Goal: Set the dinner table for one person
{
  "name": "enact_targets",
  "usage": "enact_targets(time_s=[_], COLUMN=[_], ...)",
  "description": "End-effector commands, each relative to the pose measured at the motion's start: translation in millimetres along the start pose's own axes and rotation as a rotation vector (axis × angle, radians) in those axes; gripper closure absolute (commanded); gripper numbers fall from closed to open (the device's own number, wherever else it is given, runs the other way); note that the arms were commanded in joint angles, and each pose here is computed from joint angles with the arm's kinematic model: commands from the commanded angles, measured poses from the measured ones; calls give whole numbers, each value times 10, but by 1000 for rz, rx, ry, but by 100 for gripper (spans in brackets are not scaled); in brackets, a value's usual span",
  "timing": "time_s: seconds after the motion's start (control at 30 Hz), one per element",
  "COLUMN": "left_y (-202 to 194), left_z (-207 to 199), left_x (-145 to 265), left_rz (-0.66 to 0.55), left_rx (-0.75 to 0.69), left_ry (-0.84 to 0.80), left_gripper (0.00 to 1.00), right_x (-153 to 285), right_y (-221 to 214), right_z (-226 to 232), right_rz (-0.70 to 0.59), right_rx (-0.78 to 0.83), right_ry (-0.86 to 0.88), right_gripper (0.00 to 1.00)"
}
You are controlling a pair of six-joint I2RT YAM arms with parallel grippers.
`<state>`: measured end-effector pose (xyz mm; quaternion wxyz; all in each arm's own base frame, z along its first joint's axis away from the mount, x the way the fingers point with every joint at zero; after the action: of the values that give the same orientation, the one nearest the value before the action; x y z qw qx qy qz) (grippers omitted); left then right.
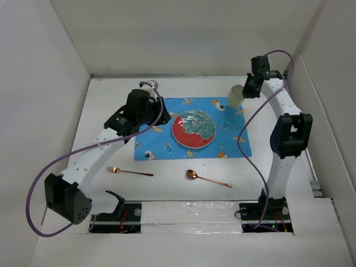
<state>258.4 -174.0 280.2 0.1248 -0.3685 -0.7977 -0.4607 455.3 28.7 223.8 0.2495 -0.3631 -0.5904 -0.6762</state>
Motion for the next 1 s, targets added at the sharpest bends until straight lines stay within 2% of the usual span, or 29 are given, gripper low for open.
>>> enact_targets(time_s=[0.0, 0.13, 0.4, 0.7, 0.8, 0.83, 0.9, 0.93, 0.97], left_y=[126, 118, 77, 102, 160, 177, 237, 251, 267], left_z=[-67, -42, -5, -13, -40, -41, -79, -88, -99], left_x=[97, 100, 84, 83, 116, 123, 146, 149, 152], left_rz=[-54, -60, -56, -61, -77, -83, -99, -100, -102], left_rx=[-3, 4, 18, 11, -5, -9, -21, -24, -27], left_ry=[-8, 10, 25, 29, 31, 38, 32, 31, 30], left_gripper=[63, 63, 63, 62, 62, 62, 62, 62, 62], right_x=[116, 8, -276, -238, -5, 89, 275, 504, 562], right_y=[283, 375, 247, 246, 370, 416, 482, 537, 469], right_z=[85, 109, 119, 140, 154, 158, 116, 97, 77], right_rz=[-83, -94, -20, -17, -70, -92, -128, -171, -162], right_rx=[18, 26, 42, 45, 36, 33, 24, 22, 22], right_ry=[-3, -11, -24, 4, 31, 42, 58, 66, 68], right_gripper=[100, 100, 100, 75, 62, 55, 50, 49, 49])
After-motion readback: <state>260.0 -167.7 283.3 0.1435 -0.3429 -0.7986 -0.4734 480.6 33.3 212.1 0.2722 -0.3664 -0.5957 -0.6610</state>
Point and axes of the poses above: each gripper's point midway between its finger pads, its own x axis back along the fingers, its own z axis along the line the jaws close on, y = z × x, the point moved 8 cm from there along x, back along the fingers, and after that the axes turned 10 degrees about x, right-handed, at the moved point
